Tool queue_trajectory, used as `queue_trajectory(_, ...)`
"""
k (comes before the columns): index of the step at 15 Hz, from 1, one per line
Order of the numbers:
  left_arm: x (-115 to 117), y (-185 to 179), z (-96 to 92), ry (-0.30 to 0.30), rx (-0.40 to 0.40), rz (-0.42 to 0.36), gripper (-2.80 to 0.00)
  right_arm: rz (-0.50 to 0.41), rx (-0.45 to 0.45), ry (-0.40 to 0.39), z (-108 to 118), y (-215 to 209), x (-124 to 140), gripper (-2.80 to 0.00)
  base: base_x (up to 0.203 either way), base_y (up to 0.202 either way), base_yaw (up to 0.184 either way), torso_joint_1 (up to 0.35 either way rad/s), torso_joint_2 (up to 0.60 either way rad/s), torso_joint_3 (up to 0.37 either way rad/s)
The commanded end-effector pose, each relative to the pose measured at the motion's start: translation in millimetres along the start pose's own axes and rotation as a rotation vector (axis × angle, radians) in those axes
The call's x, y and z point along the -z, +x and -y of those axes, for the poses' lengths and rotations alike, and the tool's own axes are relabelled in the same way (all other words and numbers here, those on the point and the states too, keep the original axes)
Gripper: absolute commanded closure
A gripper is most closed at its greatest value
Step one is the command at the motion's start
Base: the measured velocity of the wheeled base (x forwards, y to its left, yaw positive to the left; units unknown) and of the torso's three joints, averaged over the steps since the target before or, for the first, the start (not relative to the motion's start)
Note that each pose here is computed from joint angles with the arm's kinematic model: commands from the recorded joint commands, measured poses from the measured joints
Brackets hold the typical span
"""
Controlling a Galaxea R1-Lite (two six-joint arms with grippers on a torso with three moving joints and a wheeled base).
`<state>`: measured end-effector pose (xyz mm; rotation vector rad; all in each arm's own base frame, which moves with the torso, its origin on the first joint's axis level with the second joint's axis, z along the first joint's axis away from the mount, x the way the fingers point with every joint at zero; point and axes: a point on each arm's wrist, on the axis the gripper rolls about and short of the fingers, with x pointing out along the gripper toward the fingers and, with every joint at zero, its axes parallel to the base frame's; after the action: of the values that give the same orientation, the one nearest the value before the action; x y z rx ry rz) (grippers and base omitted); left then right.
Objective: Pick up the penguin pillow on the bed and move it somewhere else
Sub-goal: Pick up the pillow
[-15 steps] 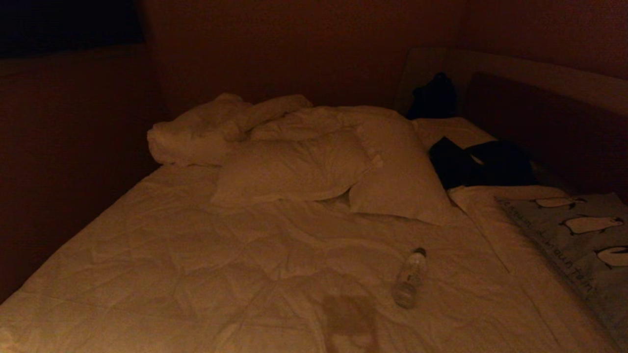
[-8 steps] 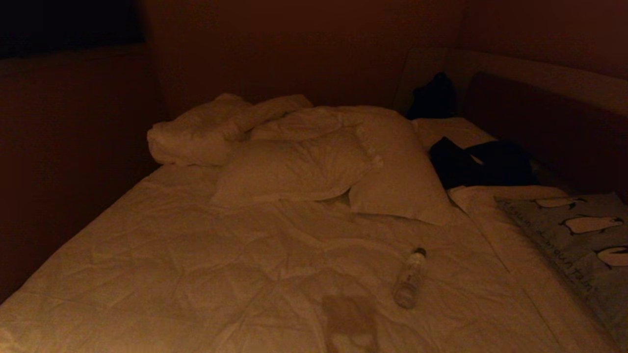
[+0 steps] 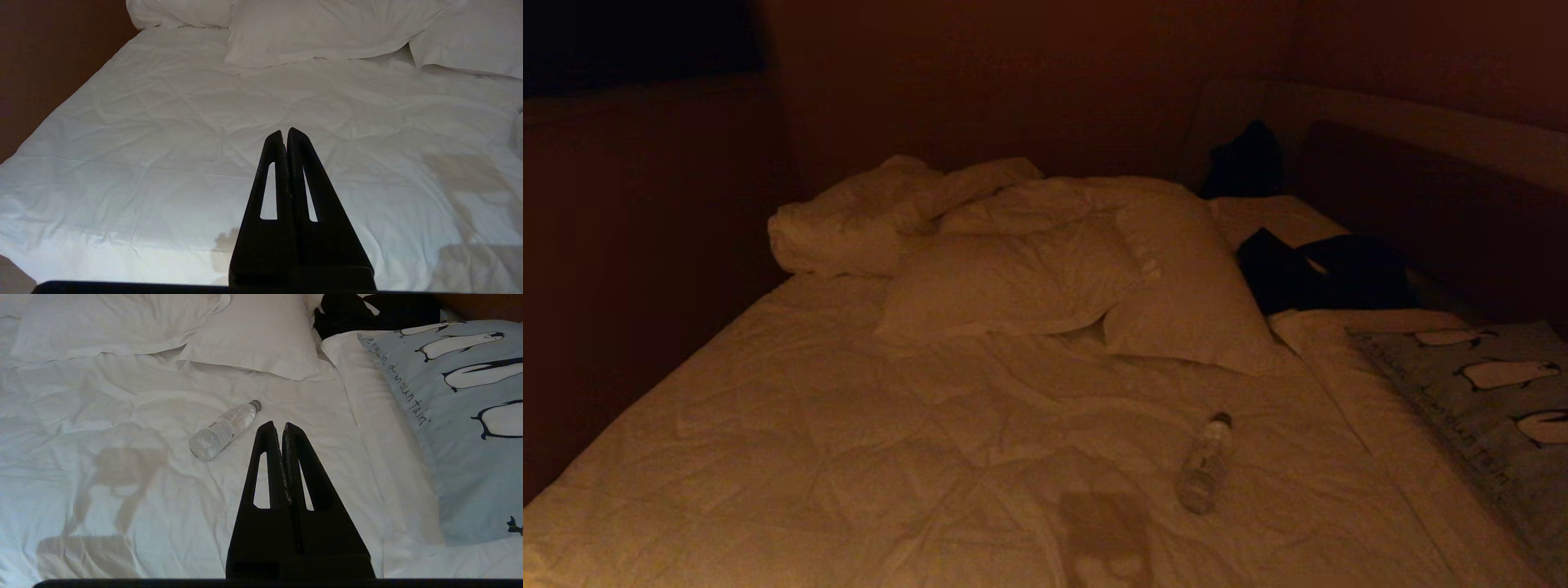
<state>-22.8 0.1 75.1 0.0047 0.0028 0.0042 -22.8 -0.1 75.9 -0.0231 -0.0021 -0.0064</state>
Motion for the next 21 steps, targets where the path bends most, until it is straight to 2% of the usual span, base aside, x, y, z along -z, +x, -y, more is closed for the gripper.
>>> queue_trajectory(1, 0, 0, 0.0, 0.0, 0.0, 0.0, 0.0, 0.001, 0.0, 0.0, 0, 0, 0, 0.0, 0.0, 0.0, 0.0, 0.0, 0.0, 0.0)
queue_trajectory(13, 0, 0, 0.0, 0.0, -0.001, 0.001, 0.0, 0.0, 0.001, -0.009, 0, 0, 0, 0.0, 0.0, 0.0, 0.0, 0.0, 0.0, 0.0)
queue_trajectory(15, 0, 0, 0.0, 0.0, 0.0, 0.0, 0.0, 0.079, -0.009, -0.015, 0, -5, -20, 0.0, 0.0, 0.0, 0.0, 0.0, 0.0, 0.0)
queue_trajectory(16, 0, 0, 0.0, 0.0, -0.002, 0.001, 0.0, 0.136, -0.026, -0.014, 0, -12, -43, 0.0, 0.0, 0.0, 0.0, 0.0, 0.0, 0.0)
queue_trajectory(17, 0, 0, 0.0, 0.0, -0.002, 0.0, 0.0, 0.153, -0.044, -0.012, 1, -14, -66, 0.0, 0.0, 0.0, 0.0, 0.0, 0.0, 0.0)
queue_trajectory(21, 0, 0, 0.0, 0.0, -0.001, 0.001, 0.0, 0.01, -0.07, -0.006, 1, 22, -121, 0.0, 0.0, 0.0, 0.0, 0.0, 0.0, 0.0)
